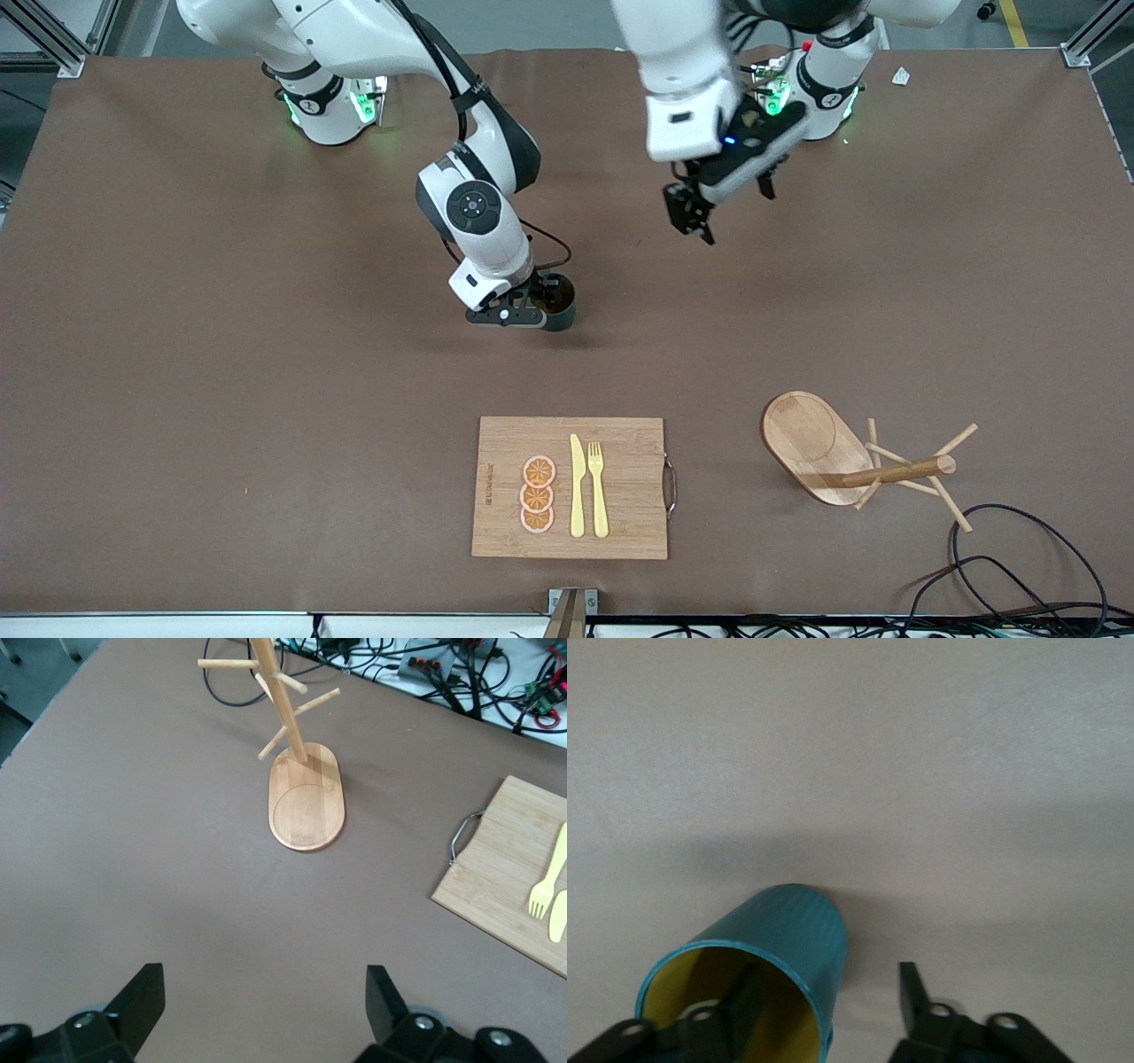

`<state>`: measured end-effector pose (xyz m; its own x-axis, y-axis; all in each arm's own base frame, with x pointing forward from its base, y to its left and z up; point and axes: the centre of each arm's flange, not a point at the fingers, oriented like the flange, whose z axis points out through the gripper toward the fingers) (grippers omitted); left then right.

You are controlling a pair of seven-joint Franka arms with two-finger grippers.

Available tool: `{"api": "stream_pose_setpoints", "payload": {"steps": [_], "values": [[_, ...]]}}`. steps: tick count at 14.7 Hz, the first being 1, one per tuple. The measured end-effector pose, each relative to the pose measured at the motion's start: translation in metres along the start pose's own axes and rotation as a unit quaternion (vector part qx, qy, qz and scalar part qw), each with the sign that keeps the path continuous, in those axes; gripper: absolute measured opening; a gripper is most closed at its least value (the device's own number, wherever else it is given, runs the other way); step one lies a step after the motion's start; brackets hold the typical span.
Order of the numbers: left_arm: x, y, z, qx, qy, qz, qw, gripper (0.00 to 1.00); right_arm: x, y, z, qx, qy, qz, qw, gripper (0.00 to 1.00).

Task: Transfer cup from left to right arm and place
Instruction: 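Carry the mug with the right gripper while the left gripper withdraws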

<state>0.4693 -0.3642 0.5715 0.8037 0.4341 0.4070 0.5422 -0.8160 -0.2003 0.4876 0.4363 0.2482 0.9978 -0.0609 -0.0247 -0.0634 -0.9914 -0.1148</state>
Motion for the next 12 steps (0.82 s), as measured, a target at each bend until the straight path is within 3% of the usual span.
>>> {"api": "stream_pose_setpoints", "payload": {"steps": [4, 6, 10, 12], "values": [[0.063, -0.027, 0.020, -0.003, -0.038, 0.009, 0.999, 1.00, 0.000, -0.001, 0.003, -0.012, 0.009, -0.058, 0.998, 0.20], [0.088, -0.039, 0.028, -0.015, -0.058, 0.006, 0.998, 1.00, 0.007, 0.004, 0.001, -0.016, 0.012, -0.098, 0.995, 0.04], [0.137, -0.068, 0.039, -0.038, -0.083, 0.041, 0.995, 1.00, 0.040, 0.044, -0.024, -0.035, -0.015, -0.190, 0.981, 0.04], [0.154, -0.081, 0.041, -0.050, -0.090, 0.057, 0.993, 1.00, 0.068, 0.086, -0.053, -0.036, -0.029, -0.246, 0.968, 0.04]]}}
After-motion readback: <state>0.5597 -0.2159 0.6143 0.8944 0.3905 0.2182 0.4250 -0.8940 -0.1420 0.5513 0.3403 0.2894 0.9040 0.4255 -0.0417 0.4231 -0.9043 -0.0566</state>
